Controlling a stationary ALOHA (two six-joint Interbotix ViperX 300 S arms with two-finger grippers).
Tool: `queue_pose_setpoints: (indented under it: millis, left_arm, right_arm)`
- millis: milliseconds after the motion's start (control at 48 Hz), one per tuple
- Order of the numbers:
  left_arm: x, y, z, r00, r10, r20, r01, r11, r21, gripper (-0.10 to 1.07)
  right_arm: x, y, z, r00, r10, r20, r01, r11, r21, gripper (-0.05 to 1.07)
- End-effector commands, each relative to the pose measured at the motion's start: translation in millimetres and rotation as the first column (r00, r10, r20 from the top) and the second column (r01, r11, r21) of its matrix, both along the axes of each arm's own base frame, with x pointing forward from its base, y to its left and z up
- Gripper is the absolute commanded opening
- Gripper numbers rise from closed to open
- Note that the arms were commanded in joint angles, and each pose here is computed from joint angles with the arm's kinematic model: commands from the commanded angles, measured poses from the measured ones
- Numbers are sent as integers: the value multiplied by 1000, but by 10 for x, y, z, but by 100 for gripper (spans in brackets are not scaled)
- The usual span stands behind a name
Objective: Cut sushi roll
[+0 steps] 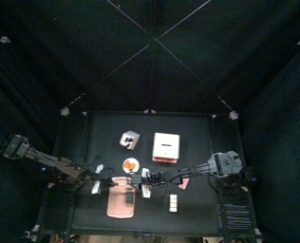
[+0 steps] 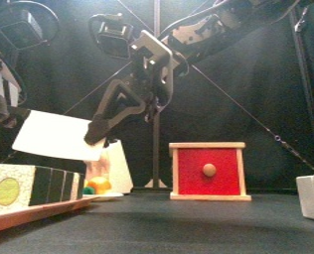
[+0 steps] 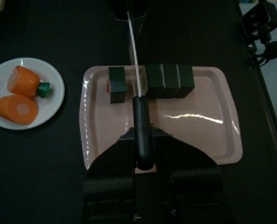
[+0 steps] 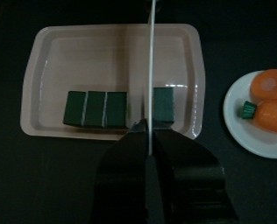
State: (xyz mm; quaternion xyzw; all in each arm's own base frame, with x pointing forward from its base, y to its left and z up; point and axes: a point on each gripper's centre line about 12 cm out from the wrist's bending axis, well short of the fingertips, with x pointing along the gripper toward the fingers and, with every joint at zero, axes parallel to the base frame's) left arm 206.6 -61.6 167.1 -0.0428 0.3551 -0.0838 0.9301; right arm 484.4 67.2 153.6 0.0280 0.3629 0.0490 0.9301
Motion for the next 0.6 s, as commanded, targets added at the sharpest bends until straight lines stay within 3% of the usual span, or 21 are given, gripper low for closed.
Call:
queue_pose_setpoints:
  millis: [0, 188, 375, 479, 583]
  left_arm:
    - [29, -67, 48, 1000, -22, 20, 22, 1000, -16, 42]
    - [28, -271, 14, 996, -84, -11, 84, 996, -39, 41]
    - [98, -384, -48, 993, -87, -78, 83, 995, -46, 41]
    - [153, -450, 3, 987, -79, -140, 78, 997, -15, 41]
    - [200, -507, 153, 977, -67, -200, 77, 996, 42, 41]
  right_arm:
    - [-17, 104, 259, 998, 23, 55, -24, 1000, 5, 37]
    - [-51, 258, 248, 997, 55, 52, -55, 998, 6, 37]
    - [-83, 362, 231, 997, 62, 47, -63, 998, 26, 37]
    - [-103, 394, 258, 998, 57, 40, -59, 997, 46, 37]
    - [-109, 395, 383, 997, 52, 63, -56, 997, 58, 37]
